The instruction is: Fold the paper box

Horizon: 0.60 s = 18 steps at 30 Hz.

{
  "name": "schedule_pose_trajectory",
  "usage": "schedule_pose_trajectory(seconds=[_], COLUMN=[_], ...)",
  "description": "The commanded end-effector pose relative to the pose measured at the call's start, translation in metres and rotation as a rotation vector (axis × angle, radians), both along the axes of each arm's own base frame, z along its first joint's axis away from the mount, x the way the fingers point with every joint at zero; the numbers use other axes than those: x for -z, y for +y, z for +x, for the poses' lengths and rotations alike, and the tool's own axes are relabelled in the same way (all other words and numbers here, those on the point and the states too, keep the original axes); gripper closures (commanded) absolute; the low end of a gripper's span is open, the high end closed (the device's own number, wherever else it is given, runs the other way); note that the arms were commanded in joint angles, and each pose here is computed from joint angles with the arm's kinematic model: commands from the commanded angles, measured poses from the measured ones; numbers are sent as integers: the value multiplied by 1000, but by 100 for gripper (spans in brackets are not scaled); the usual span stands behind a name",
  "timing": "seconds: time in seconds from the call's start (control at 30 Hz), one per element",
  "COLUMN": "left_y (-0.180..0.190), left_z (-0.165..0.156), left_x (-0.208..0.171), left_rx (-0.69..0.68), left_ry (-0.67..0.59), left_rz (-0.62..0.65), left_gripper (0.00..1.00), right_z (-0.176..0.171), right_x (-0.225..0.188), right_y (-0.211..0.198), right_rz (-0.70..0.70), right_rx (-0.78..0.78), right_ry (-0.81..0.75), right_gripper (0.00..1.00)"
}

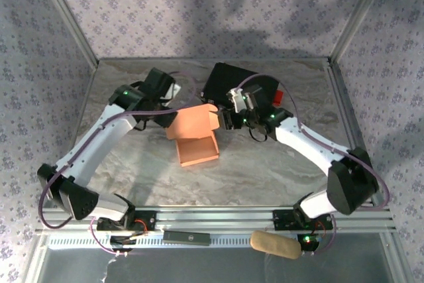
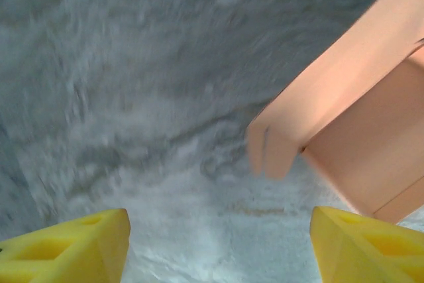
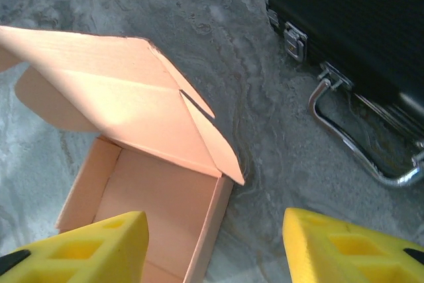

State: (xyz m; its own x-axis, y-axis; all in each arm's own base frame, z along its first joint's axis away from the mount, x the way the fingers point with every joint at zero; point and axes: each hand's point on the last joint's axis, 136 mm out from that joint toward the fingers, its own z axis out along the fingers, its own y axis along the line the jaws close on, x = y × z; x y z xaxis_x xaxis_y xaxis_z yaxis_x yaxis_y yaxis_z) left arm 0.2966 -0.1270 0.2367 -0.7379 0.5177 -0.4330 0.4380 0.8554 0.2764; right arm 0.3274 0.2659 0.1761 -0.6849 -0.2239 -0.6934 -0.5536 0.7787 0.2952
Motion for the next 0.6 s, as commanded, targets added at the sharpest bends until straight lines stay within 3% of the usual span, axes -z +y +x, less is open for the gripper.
schedule_pose_trajectory(seconds=[0.0, 0.4, 0.57], left_y=[3, -8, -13], left_z=[-18, 12, 18], left_x=[42, 80, 88], left_rx=[-72, -32, -19], left_ry=[150, 120, 110], left_rz=[-103, -202, -205], left_gripper=[30, 32, 40], right_z=[1, 27, 27], right_x=[11, 47, 43], right_y=[8, 27, 28], right_rz=[-111, -229, -216], right_rx=[-75, -124, -116], right_ry=[1, 46, 34], right_gripper=[43, 52, 55])
